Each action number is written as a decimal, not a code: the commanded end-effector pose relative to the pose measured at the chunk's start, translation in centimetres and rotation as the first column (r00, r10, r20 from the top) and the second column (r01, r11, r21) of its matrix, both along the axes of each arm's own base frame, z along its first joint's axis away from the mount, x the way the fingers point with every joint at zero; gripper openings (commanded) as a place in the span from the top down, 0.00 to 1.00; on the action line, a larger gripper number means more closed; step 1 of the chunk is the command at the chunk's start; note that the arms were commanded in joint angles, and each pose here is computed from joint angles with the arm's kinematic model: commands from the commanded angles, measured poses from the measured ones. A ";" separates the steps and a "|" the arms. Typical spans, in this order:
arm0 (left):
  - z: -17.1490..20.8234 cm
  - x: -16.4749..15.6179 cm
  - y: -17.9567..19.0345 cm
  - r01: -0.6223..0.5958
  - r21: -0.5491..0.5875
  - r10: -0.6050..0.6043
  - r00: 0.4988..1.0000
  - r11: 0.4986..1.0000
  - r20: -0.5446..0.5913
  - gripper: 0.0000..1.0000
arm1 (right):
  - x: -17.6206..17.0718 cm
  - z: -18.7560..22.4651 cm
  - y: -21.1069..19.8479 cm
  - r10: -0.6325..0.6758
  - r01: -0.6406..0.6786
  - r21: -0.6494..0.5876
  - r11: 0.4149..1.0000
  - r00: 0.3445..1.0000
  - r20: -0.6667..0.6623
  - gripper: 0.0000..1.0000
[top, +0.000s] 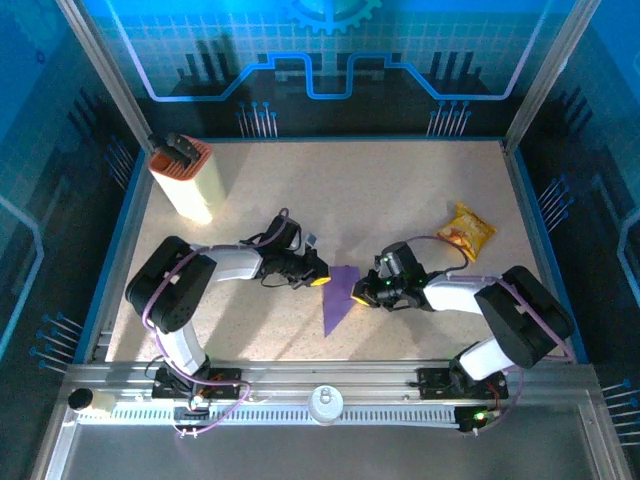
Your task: Fold a paper plane with a square sheet of paper (pick it up from the middle)
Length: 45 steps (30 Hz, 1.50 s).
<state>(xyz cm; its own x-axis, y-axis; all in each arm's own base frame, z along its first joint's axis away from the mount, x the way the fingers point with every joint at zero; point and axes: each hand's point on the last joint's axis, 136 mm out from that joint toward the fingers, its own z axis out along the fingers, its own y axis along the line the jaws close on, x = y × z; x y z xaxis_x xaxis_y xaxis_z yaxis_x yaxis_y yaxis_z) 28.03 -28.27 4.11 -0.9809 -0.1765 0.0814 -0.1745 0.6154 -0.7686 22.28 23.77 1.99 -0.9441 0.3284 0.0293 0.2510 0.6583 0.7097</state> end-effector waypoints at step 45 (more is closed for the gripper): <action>-4.2 -1.0 0.6 -0.004 0.087 0.010 0.997 0.996 -0.072 0.99 | 2.7 1.6 2.1 0.163 -0.168 0.132 0.977 0.985 0.051 0.72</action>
<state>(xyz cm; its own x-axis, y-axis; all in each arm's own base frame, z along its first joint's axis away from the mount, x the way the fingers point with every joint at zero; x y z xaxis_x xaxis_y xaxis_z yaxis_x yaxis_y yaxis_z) 27.82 -28.06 1.40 -0.9772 -0.1875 0.0995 -0.1997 0.6534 -0.7302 24.25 25.48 2.95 -0.9830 0.1809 0.0314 0.1374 0.6111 0.7795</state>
